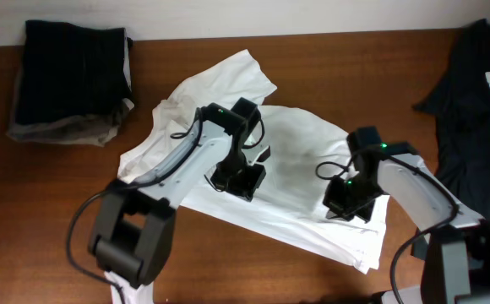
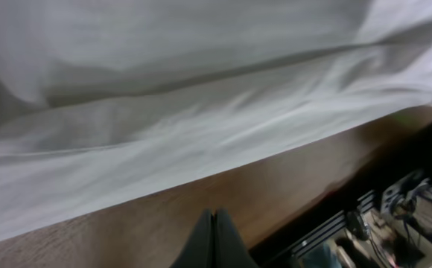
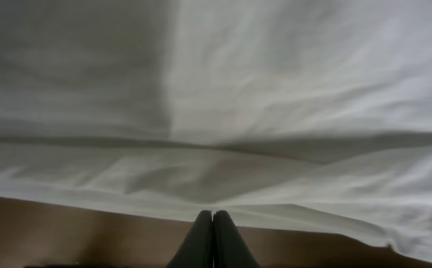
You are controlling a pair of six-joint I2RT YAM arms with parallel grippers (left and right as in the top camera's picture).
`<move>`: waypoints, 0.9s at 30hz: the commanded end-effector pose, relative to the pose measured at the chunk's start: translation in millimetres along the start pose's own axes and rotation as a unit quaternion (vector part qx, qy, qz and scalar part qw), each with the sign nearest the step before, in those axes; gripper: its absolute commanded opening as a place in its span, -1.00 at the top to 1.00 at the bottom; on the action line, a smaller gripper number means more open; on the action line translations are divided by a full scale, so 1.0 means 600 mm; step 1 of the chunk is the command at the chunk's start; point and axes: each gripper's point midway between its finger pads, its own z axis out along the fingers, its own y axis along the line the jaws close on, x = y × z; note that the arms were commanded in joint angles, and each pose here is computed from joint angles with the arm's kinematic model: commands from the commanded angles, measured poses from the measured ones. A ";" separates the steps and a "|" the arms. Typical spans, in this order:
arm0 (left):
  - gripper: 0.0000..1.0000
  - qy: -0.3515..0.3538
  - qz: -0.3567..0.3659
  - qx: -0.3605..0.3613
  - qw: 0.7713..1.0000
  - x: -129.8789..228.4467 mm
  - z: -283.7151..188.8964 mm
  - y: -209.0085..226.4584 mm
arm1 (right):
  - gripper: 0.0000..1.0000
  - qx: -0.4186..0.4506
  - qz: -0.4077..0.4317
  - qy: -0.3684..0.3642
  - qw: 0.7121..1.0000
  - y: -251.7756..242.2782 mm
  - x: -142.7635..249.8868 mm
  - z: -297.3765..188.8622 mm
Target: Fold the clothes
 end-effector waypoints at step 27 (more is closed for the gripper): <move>0.99 -0.036 0.018 -0.024 0.999 -0.104 0.100 0.052 | 0.63 0.050 0.044 -0.055 0.996 -0.022 -0.009 0.067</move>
